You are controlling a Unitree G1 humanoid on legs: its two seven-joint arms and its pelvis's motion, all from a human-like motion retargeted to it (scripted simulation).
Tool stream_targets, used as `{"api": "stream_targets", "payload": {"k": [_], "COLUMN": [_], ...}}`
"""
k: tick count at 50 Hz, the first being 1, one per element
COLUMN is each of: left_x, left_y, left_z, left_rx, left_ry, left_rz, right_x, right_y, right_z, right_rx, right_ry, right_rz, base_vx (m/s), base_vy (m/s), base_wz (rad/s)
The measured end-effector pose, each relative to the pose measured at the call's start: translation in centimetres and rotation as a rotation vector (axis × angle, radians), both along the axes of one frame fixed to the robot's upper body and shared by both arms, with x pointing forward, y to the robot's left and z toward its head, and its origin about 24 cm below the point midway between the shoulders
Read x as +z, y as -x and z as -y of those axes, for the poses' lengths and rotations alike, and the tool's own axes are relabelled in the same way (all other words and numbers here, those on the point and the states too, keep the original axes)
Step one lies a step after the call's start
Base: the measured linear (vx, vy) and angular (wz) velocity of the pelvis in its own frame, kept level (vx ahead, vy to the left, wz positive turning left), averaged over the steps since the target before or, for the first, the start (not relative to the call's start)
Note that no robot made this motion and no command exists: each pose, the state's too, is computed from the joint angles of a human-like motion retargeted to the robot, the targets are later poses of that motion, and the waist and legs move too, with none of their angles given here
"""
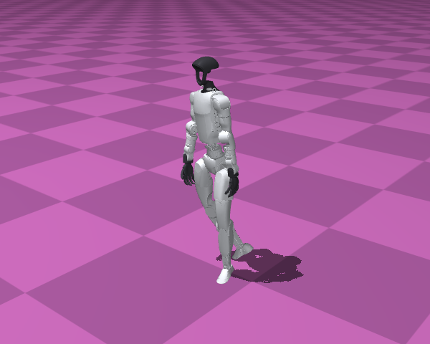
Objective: In place motions
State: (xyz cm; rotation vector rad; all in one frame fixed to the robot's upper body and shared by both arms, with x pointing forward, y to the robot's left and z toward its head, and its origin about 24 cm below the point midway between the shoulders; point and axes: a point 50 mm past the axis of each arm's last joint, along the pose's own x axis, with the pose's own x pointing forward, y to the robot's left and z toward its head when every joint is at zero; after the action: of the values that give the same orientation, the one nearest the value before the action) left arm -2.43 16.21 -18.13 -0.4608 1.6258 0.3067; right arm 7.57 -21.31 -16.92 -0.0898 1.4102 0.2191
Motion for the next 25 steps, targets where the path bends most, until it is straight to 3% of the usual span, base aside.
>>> {"api": "stream_targets", "payload": {"k": [7, 13, 18, 25], "left_x": [0.9, 1.8, 1.0, 0.2], "left_y": [-9.6, -13.4, -11.1, -2.7], "left_z": [-4.3, -4.4, -3.3, -2.3], "left_rx": [-0.261, -0.365, -0.329, -0.299], "left_ry": [-0.11, -0.143, -0.108, -0.053], "left_rz": [0.291, 0.414, 0.347, 0.011], "right_x": [-0.6, -0.6, -0.8, -1.1], "right_y": [8.4, 12.2, 11.7, 8.9], "right_z": [-2.0, -5.0, -5.5, -3.6], "right_rx": [-0.157, -0.285, -0.294, -0.09], "right_ry": [-0.064, -0.124, -0.133, -0.053], "right_rz": [-0.307, -0.394, -0.369, -0.258], "base_vx": [0.01, -0.04, -0.02, 0.03], "base_vy": [-0.62, -0.56, -0.32, -0.1], "base_wz": [2.55, 1.86, 1.75, 0.37]}}
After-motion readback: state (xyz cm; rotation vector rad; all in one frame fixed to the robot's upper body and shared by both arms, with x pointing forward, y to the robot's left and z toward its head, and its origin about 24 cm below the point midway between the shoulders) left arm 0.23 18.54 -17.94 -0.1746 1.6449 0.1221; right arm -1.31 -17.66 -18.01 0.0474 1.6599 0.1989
